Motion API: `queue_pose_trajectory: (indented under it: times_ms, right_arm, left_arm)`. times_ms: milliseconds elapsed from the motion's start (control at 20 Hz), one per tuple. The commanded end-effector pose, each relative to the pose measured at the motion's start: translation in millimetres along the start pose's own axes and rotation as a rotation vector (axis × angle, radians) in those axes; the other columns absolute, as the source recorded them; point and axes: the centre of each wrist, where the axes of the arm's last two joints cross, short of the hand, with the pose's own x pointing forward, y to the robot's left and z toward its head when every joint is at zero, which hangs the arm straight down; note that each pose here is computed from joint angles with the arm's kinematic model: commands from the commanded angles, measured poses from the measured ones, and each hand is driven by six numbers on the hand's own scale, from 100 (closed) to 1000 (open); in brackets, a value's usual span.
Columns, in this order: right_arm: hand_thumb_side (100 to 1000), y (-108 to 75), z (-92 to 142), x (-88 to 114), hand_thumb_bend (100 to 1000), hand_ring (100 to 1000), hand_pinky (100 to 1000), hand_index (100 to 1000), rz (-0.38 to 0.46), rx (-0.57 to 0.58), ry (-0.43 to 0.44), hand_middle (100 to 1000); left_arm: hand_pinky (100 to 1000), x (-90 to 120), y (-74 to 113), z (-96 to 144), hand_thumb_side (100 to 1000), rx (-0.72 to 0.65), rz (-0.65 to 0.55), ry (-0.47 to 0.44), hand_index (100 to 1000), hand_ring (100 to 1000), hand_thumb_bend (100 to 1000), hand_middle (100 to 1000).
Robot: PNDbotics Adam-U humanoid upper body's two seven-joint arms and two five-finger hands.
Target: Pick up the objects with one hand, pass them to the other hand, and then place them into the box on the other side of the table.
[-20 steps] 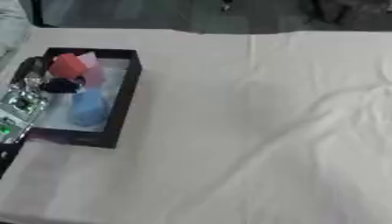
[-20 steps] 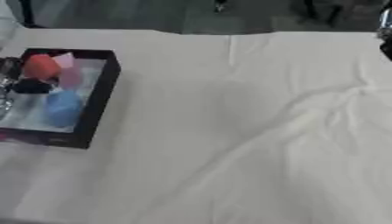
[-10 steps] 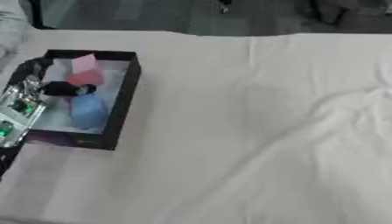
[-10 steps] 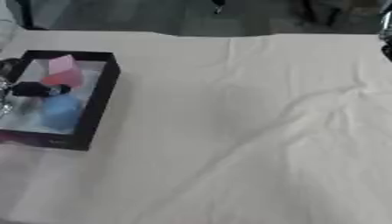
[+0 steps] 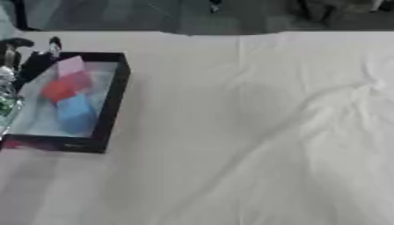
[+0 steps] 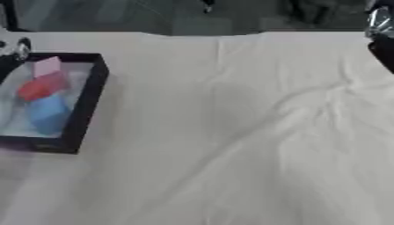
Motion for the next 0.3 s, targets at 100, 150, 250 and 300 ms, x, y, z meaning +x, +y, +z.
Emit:
queue_pose_trajectory:
  times_ms: [100, 150, 250, 300]
  right_arm:
    - [564, -8.0, -1, 3, 100, 760, 813, 846, -0.039, -0.019, 0.007, 710]
    - [582, -7.7, 1, 2, 100, 763, 815, 849, -0.053, -0.013, 0.016, 712]
    - [643, -6.7, 3, 0, 100, 765, 818, 852, -0.090, 0.004, 0.036, 714]
    - [656, -6.3, 4, -2, 100, 763, 816, 850, -0.111, 0.011, 0.047, 711]
  left_arm:
    - [732, 24, 11.0, 11, 1000, 0.035, 0.227, -0.132, 840, 1000, 227, 915]
    - [726, 27, 8.8, 15, 1000, 0.026, 0.281, -0.150, 835, 1000, 243, 914]
    - [706, 31, 4.0, 21, 1000, 0.000, 0.378, -0.167, 824, 1000, 266, 908]
    - [700, 33, 1.6, 24, 1000, -0.015, 0.419, -0.172, 822, 1000, 254, 909]
